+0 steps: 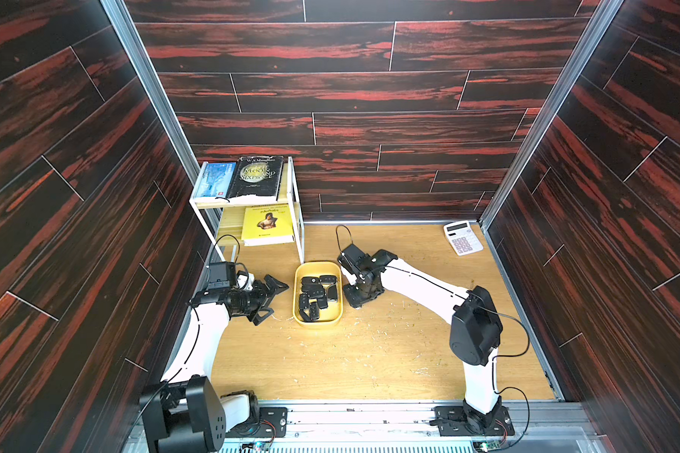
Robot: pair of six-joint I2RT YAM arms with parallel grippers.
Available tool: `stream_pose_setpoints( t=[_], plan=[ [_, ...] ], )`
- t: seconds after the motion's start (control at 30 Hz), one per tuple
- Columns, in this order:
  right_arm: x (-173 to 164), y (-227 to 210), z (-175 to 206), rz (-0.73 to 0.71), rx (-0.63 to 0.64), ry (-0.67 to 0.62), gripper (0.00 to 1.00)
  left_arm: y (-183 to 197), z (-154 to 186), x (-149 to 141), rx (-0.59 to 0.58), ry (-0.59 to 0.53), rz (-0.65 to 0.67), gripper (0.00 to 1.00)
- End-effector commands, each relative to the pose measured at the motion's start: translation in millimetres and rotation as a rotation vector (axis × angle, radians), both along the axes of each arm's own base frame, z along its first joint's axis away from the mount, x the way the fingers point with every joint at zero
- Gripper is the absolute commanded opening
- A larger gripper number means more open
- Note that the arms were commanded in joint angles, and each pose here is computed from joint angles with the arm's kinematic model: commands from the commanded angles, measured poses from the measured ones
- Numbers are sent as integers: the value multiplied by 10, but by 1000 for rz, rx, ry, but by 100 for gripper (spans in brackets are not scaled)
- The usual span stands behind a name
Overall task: Place the car key into the storage box
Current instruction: Pick up the car key from the center of the board, then place the car key in the storage box.
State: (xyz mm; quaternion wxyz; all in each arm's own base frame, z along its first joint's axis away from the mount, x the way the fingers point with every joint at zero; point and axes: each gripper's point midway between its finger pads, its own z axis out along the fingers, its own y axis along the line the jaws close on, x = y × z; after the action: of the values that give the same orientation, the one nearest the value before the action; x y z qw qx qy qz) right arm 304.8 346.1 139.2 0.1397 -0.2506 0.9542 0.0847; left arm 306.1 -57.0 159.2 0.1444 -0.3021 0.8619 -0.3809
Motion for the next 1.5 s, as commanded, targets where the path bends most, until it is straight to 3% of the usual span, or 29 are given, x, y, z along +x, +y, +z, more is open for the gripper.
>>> stream_pose_setpoints(
  t=[0.0, 0.23, 0.37, 0.5, 1.0, 1.1, 1.2, 1.3, 1.4, 1.47],
  plan=[
    [-90, 54, 382, 23, -3, -34, 31, 87, 2, 95, 54, -3, -6, 100],
    [-1, 380, 656, 59, 58, -68, 31, 125, -150, 182, 82, 48, -45, 100],
    [38, 573, 656, 80, 91, -69, 31, 138, -393, 183, 85, 135, -84, 92],
    [138, 671, 559, 84, 81, -91, 31, 154, -602, 249, 98, 190, -108, 82],
    [265, 913, 200, 101, 80, -62, 31, -98, -800, 555, 156, 202, -172, 80],
    [302, 895, 190, 90, 69, -75, 31, -131, -926, 549, 178, 232, -190, 68],
    [337, 905, 167, 88, 76, -76, 30, -106, -958, 525, 222, 239, -198, 64],
    [335, 961, 125, 100, 93, -64, 31, -110, -984, 510, 238, 247, -212, 48],
    [316, 1017, 56, 110, 111, -38, 30, -133, -1004, 505, 234, 252, -223, 46],
    [298, 1041, 10, 115, 116, -21, 30, -143, -996, 511, 233, 248, -225, 37]
  ],
)
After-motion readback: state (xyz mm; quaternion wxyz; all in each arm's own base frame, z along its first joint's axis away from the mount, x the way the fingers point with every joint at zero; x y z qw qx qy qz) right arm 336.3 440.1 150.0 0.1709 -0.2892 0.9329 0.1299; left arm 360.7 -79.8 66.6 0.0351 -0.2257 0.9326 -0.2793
